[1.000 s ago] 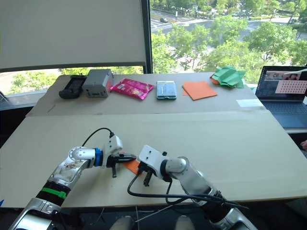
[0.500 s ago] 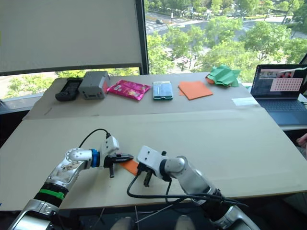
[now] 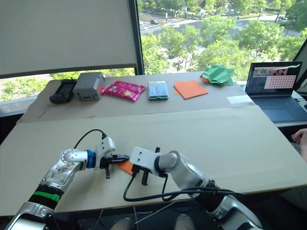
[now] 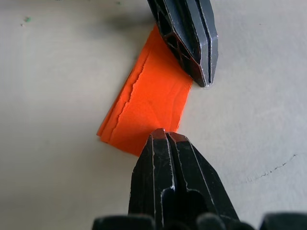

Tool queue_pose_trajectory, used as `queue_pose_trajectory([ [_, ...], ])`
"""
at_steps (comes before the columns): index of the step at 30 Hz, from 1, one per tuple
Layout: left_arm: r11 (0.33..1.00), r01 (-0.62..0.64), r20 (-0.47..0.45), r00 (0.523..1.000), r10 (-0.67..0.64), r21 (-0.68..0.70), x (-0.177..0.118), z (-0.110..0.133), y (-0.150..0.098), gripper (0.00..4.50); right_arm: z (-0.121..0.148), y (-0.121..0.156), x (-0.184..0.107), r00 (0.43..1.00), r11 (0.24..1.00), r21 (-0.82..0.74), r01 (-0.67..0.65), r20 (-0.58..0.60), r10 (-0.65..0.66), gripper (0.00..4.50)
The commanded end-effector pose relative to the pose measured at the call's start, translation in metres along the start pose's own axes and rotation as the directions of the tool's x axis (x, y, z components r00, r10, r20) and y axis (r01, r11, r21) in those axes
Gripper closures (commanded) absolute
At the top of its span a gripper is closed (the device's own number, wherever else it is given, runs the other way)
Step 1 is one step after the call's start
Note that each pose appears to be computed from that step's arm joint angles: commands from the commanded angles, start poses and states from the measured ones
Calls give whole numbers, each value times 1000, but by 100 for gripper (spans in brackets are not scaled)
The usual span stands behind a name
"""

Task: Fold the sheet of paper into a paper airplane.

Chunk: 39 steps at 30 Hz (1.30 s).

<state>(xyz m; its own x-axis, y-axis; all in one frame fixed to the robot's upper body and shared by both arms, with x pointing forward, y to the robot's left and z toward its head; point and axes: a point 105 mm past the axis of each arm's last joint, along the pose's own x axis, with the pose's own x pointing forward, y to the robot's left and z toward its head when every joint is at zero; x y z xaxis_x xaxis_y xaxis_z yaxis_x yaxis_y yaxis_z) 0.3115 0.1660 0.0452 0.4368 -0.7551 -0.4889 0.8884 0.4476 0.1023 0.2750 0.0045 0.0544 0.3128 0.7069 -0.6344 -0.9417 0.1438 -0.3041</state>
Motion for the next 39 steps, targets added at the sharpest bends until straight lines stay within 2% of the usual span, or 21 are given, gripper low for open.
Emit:
queue_pose_trajectory([
  [1, 995, -70, -188, 981, 55, -71, -18, -49, 3, 450, -56, 20, 10, 976, 993, 103, -65, -203, 85, 449],
  [10, 992, -93, -213, 974, 74, -83, -25, -57, 4, 450, -54, 22, 13, 975, 992, 95, -78, -199, 95, 449],
  [14, 990, -107, -188, 978, 89, -90, -25, -52, 6, 450, -51, 21, 14, 978, 993, 90, -75, -189, 91, 449],
  [19, 983, -138, -120, 985, 124, -122, -31, -36, 13, 450, -31, 7, 10, 994, 998, 62, -24, -108, 31, 449],
  [22, 981, -154, -112, 984, 141, -117, -37, -32, 15, 450, -20, -2, 5, 998, 999, 39, 16, -54, -14, 449],
  [24, 979, -164, -87, 984, 155, -118, -43, -25, 16, 450, -7, -9, -4, 999, 999, 3, 45, 14, -46, 449],
  [25, 978, -171, -55, 985, 166, -117, -47, -16, 16, 450, 6, -15, -13, 993, 995, -42, 90, 86, -86, 449],
  [27, 977, -175, 5, 984, 177, -120, -55, 3, 16, 450, 31, -25, -35, 960, 985, -48, 168, 233, -152, 449],
  [29, 977, -170, 35, 984, 176, -130, -63, 12, 12, 450, 43, -31, -53, 930, 974, -44, 221, 309, -197, 449],
  [33, 977, -149, 57, 986, 159, -152, -82, 16, 0, 450, 49, -35, -75, 899, 963, -4, 270, 359, -250, 449],
  [37, 973, -115, 84, 987, 134, -200, -98, 20, -18, 450, 41, -31, -93, 885, 957, 48, 285, 370, -282, 449],
  [39, 967, -113, 89, 987, 136, -228, -101, 18, -24, 450, 34, -22, -93, 892, 962, 60, 266, 363, -270, 390],
])
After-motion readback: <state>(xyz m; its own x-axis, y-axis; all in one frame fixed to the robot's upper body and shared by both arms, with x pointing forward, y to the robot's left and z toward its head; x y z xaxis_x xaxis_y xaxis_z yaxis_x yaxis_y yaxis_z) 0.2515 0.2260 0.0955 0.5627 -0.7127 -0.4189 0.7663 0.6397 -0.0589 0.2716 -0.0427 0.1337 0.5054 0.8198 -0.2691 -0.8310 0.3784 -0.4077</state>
